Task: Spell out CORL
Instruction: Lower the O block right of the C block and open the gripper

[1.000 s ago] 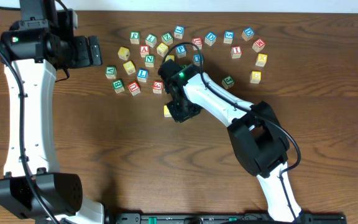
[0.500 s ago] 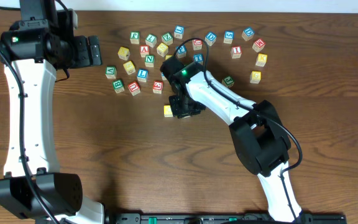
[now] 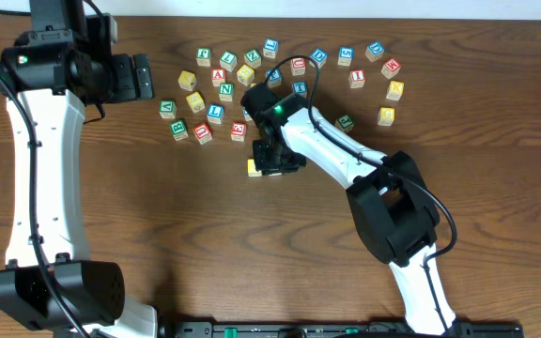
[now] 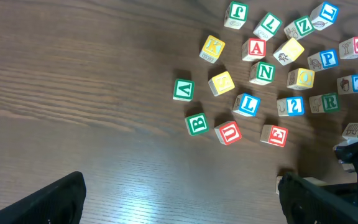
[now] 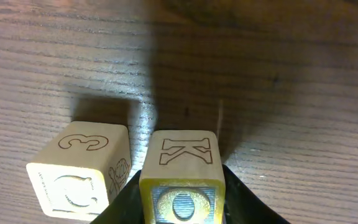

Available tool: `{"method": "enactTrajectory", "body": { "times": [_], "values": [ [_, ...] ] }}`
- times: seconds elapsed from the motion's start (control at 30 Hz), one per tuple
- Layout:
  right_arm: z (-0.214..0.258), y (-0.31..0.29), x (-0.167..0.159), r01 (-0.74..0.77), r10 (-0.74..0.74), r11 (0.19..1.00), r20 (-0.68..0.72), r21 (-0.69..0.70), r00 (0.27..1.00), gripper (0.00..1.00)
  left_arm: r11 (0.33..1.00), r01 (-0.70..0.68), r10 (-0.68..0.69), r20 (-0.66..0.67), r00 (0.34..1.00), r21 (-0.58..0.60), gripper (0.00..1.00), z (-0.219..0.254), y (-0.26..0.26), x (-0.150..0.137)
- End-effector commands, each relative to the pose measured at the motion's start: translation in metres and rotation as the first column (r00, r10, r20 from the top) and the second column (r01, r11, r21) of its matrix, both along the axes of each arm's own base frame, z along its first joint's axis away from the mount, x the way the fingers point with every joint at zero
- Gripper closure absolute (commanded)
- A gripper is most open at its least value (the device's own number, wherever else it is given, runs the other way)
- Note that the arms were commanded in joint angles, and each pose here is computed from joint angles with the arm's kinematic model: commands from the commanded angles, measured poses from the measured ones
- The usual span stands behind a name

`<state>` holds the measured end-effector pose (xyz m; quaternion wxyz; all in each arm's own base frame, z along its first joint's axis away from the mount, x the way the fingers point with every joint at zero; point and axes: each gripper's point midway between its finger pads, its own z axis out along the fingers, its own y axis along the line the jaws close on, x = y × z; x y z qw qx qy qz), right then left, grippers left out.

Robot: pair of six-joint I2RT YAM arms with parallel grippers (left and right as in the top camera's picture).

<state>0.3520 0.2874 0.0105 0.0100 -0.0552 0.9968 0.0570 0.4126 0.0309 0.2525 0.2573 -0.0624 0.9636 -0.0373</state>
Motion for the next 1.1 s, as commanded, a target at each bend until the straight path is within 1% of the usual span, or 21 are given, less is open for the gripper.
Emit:
{"method": "enactTrajectory", "body": {
  "times": [0.0,0.17,0.37,0.53,0.63,0.67,0.77,0.93,1.07],
  "values": [
    [0.003,0.005,0.003,0.037,-0.037,0.999,0.003,0.014,0.999,0.69,1.0,0.011,-0.011,0.022,1.0,0.001,0.02,0.008,-0.002,0.003],
    [0.003,0.005,0.003,0.041,-0.042,0.999,0.003,0.015,0.999,0.67,1.0,0.011,-0.011,0.022,1.0,0.001,0.02,0.008,-0.002,0.003],
    [0.003,0.005,0.003,0.041,-0.041,0.999,0.003,0.014,0.999,0.6,1.0,0.011,-0.011,0.022,1.0,0.001,0.02,0.008,-0.002,0.003],
    [0.009,0.005,0.004,0.041,-0.042,0.999,0.011,0.021,0.999,0.57,1.0,0.011,-0.011,0.022,1.0,0.001,0.02,0.008,-0.002,0.003],
    [0.018,0.007,0.006,0.037,-0.038,0.999,0.026,0.033,0.999,0.53,1.0,0.011,-0.011,0.022,1.0,0.001,0.03,0.008,-0.002,0.003],
    [0.023,0.008,0.007,0.036,-0.038,0.999,0.033,0.04,0.999,0.5,1.0,0.011,-0.011,0.022,1.0,0.001,0.02,0.008,-0.002,0.003],
    [0.034,0.008,0.008,0.036,-0.038,0.998,0.05,0.053,0.998,0.45,1.0,0.011,-0.011,0.022,1.0,0.001,0.02,0.008,-0.002,0.003],
    [0.043,0.006,0.007,0.029,-0.033,0.998,0.057,0.058,0.998,0.45,1.0,0.011,-0.011,0.022,1.0,0.001,0.02,0.008,-0.002,0.003],
    [0.061,0.004,0.013,0.026,-0.033,0.997,0.101,0.074,0.994,0.45,1.0,0.011,-0.011,0.022,1.0,0.001,0.02,0.008,-0.002,0.003]
  ]
}}
